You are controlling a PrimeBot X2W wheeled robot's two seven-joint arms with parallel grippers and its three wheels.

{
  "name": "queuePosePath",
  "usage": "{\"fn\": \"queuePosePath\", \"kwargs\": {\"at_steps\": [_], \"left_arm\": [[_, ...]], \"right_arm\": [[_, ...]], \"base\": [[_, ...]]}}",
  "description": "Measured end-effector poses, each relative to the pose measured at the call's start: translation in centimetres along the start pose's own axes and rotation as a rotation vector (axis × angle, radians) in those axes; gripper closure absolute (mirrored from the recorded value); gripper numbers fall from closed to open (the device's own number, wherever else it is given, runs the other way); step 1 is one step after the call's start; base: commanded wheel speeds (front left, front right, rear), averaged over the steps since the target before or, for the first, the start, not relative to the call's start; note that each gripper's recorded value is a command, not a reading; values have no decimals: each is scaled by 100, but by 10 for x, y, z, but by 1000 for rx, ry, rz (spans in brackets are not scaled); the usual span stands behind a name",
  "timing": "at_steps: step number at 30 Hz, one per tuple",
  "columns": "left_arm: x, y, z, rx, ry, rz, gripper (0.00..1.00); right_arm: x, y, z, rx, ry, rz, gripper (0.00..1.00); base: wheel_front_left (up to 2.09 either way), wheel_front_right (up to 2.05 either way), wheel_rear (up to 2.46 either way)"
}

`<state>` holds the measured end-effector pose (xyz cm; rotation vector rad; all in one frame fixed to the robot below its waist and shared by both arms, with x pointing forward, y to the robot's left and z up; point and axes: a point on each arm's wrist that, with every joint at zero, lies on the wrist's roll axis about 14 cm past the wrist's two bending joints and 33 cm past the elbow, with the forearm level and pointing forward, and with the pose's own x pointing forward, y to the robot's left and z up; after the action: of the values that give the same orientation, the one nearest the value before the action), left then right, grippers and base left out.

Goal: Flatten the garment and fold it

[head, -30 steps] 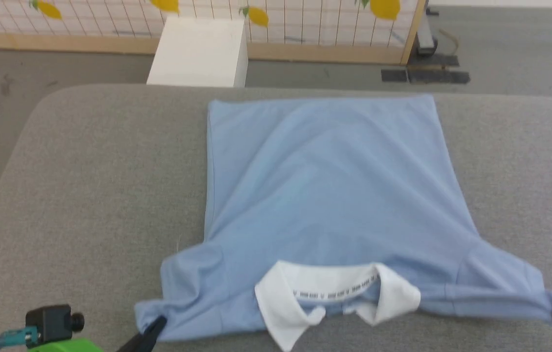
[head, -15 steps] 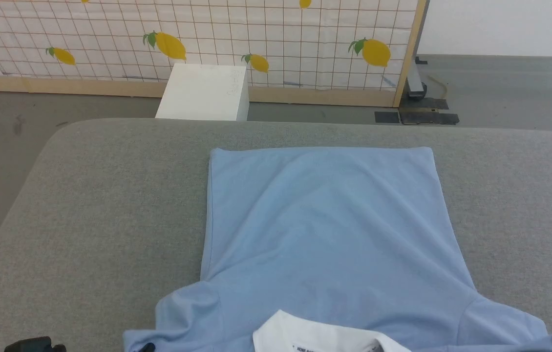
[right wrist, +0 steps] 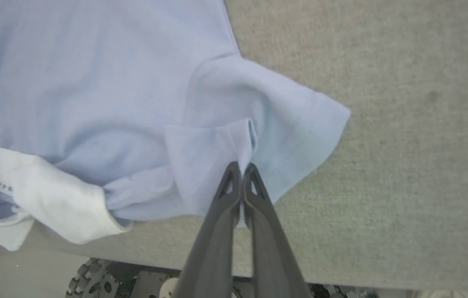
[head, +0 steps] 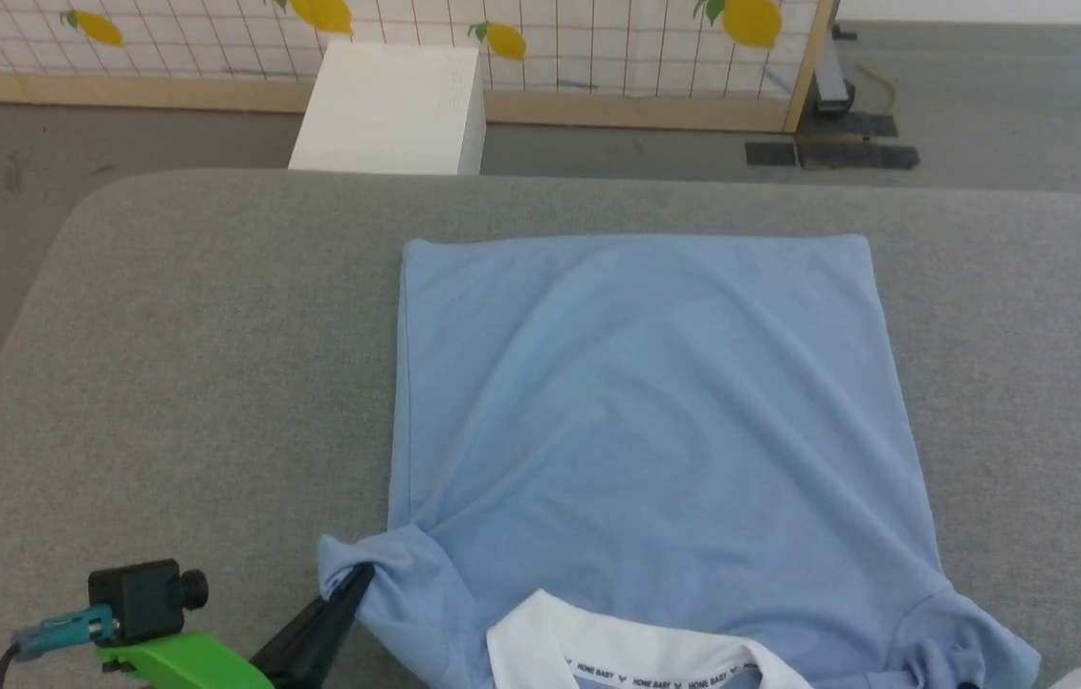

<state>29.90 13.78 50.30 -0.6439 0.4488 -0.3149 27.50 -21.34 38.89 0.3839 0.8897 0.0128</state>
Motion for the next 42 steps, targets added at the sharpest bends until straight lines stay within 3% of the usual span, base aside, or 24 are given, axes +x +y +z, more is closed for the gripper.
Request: {"fn": "queuePosePath", "kwargs": {"at_steps": [3, 4, 5, 6, 7, 12, 17, 23, 27, 29, 36, 42], "left_arm": [[5, -1, -1, 8, 10, -2, 100], [6, -1, -1, 8, 12, -3, 100], [6, -1, 0, 11, 11, -4, 100], [6, -1, 0, 13, 9, -5, 100], [6, -2, 0, 14, 11, -5, 100], [6, -4, 1, 24, 7, -10, 100], [4, -7, 0, 36, 6, -17, 100], [9, -11, -2, 46, 0, -27, 100], [16, -14, -4, 42, 3, -43, 100], [22, -18, -2, 41, -3, -61, 100], [50, -20, 5, 78, -1, -94, 100], [73, -12, 1, 71, 34, -95, 100]], "right_arm": [[15, -13, -18, 14, 64, -35, 100], [18, -16, -19, 18, 66, -40, 86], [22, -18, -19, 23, 62, -44, 59], [24, -19, -18, 22, 57, -46, 14], [26, -20, -16, 18, 51, -46, 0], [28, -14, 3, 29, -1, -9, 0], [-2, -27, 43, 4, -109, -32, 0], [-46, -20, 113, -26, -400, -46, 0], [-45, -2, 164, -134, -528, -45, 0], [-37, 11, 192, -114, -577, -4, 0], [7, 35, 273, -266, -524, -39, 0], [58, 51, 310, -284, -385, -55, 0]], "base": [[0, 0, 0], [0, 0, 0], [0, 0, 0], [0, 0, 0], [0, 0, 0], [0, 0, 0], [0, 0, 0], [0, 0, 0], [0, 0, 0], [0, 0, 0], [0, 0, 0], [0, 0, 0]]}}
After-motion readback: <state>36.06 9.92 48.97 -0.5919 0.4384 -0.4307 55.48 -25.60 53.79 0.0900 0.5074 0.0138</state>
